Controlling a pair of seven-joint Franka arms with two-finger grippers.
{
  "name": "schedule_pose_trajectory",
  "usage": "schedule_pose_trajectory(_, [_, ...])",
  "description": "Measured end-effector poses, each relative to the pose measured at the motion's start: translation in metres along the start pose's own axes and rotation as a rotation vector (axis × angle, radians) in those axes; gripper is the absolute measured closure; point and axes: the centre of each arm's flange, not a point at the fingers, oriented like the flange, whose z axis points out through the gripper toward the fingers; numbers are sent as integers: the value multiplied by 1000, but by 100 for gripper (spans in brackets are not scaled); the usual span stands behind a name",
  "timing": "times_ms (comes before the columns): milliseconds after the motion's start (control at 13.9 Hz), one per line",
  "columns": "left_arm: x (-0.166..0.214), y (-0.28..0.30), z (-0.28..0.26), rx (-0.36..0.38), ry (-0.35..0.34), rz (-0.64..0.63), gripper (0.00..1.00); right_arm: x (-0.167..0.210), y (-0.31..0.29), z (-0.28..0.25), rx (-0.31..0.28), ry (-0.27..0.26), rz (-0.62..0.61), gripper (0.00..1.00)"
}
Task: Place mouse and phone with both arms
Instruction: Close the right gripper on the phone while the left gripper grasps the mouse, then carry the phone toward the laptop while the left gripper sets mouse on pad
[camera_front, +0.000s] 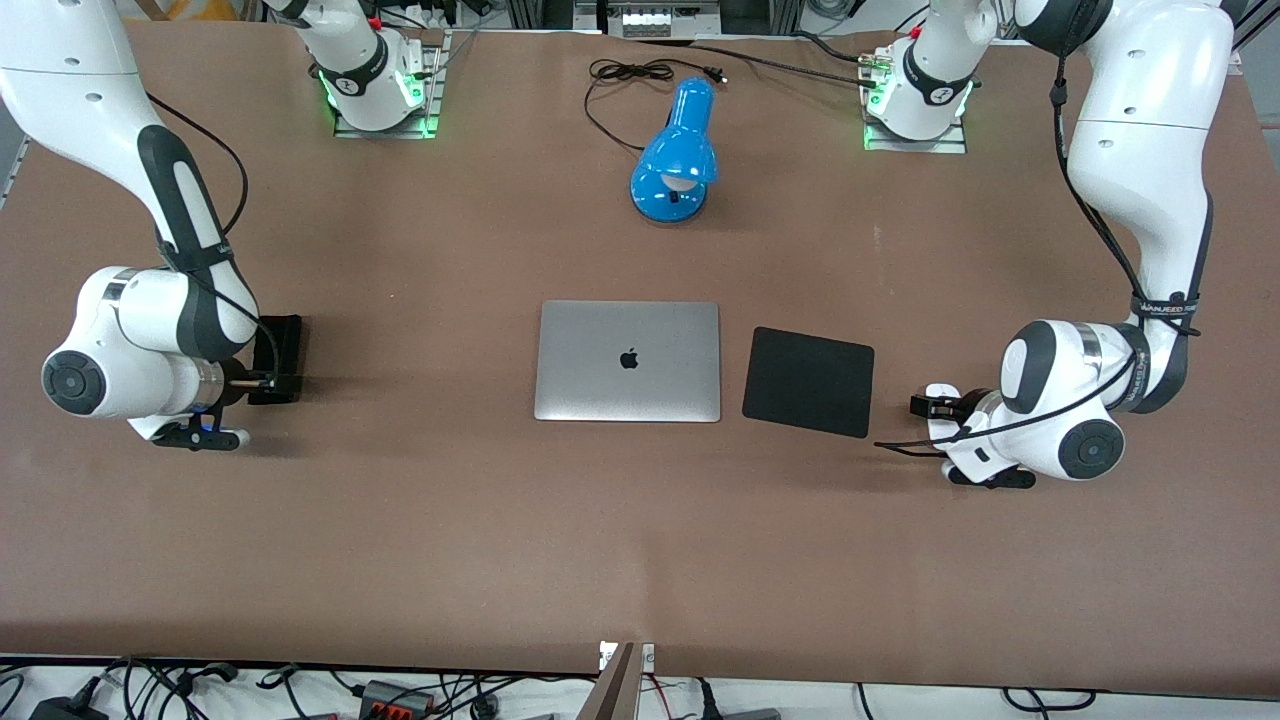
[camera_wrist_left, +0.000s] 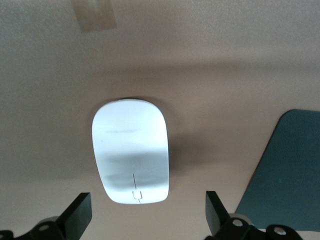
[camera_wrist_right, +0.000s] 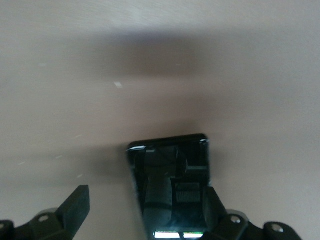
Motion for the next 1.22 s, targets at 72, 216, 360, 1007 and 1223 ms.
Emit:
schedule_pose_trajectory(72, [2,0,2,-1,5,0,0,-4,5,9,2,9,4,0])
schedule_pose_trajectory(216, [7,-2,6,-1,31,-2,0,-12,7,18,3,5,-2,0])
schedule_pose_trajectory(360, [10,-7,12,10,40,-3,0,-17,5,19,4,-2,-20,0])
schedule_pose_trajectory(1007, [18,-11,17,33,82,1,36,-28,14,30,-30,-29,-100,0])
schedule_pose_trajectory(1223, [18,-11,15,33,81,1,38,-31,14,36,-29,-39,-101,0])
